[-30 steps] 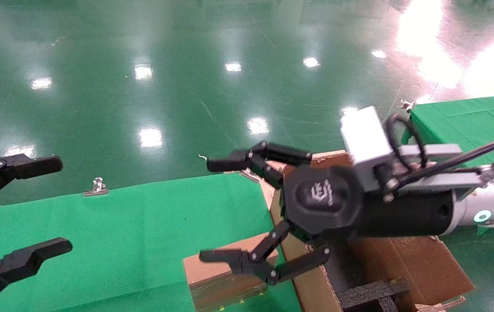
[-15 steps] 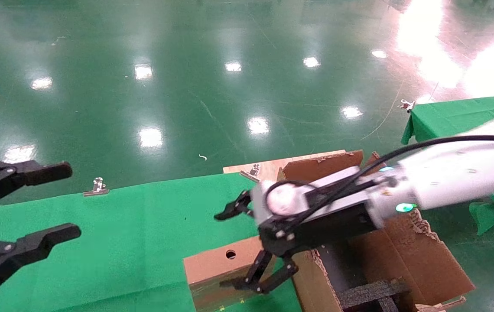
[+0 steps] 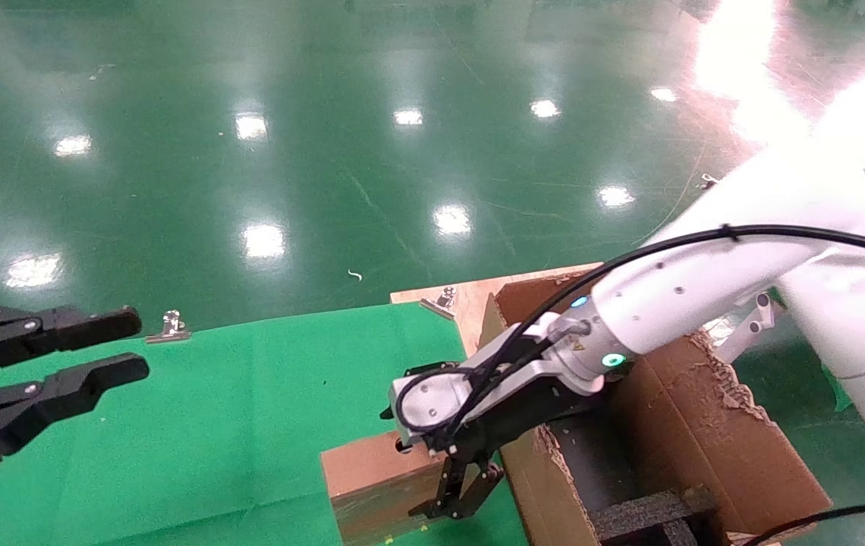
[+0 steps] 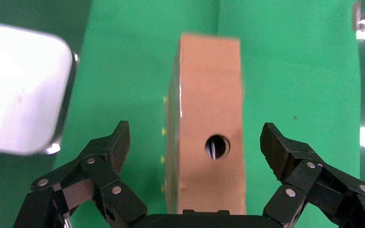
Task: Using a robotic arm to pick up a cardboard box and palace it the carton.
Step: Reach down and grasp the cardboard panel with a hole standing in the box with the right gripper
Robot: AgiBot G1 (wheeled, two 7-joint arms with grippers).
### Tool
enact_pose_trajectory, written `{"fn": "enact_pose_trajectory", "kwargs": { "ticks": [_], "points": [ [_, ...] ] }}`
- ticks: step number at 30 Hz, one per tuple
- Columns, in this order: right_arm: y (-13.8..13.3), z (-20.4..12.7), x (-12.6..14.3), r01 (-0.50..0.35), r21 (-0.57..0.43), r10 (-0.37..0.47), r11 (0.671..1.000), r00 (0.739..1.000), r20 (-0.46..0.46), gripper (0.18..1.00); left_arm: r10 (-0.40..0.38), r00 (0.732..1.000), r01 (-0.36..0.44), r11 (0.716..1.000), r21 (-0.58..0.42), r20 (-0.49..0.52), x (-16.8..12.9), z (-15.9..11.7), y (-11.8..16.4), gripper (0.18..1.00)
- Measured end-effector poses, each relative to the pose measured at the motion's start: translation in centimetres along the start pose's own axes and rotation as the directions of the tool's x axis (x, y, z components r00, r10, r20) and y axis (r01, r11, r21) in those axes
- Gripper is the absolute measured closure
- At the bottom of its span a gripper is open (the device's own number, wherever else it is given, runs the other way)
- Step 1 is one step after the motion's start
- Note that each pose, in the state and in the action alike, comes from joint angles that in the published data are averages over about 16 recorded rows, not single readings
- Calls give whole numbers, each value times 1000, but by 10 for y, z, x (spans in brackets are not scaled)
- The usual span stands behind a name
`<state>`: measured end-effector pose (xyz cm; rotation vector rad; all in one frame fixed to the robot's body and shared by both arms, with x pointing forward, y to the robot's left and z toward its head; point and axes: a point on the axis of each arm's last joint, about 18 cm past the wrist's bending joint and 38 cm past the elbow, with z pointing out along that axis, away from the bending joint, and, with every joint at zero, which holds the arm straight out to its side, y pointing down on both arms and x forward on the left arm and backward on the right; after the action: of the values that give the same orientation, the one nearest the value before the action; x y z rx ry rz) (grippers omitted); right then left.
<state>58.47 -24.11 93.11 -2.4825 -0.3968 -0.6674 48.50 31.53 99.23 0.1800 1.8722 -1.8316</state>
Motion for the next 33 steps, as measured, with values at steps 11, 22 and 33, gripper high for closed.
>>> {"fn": "enact_pose_trajectory", "kwargs": {
  "ticks": [11,22,33],
  "points": [
    [-2,13,8,98,-111,-94,989,995,39,178,0,1000,0,1000,0,0,0,0,0,915],
    [-3,14,9,107,-119,-102,987,994,46,188,0,1000,0,1000,0,1,0,0,0,929],
    [-3,14,8,105,-115,-101,988,994,43,279,0,1000,0,1000,0,1,0,0,0,786]
  ]
}}
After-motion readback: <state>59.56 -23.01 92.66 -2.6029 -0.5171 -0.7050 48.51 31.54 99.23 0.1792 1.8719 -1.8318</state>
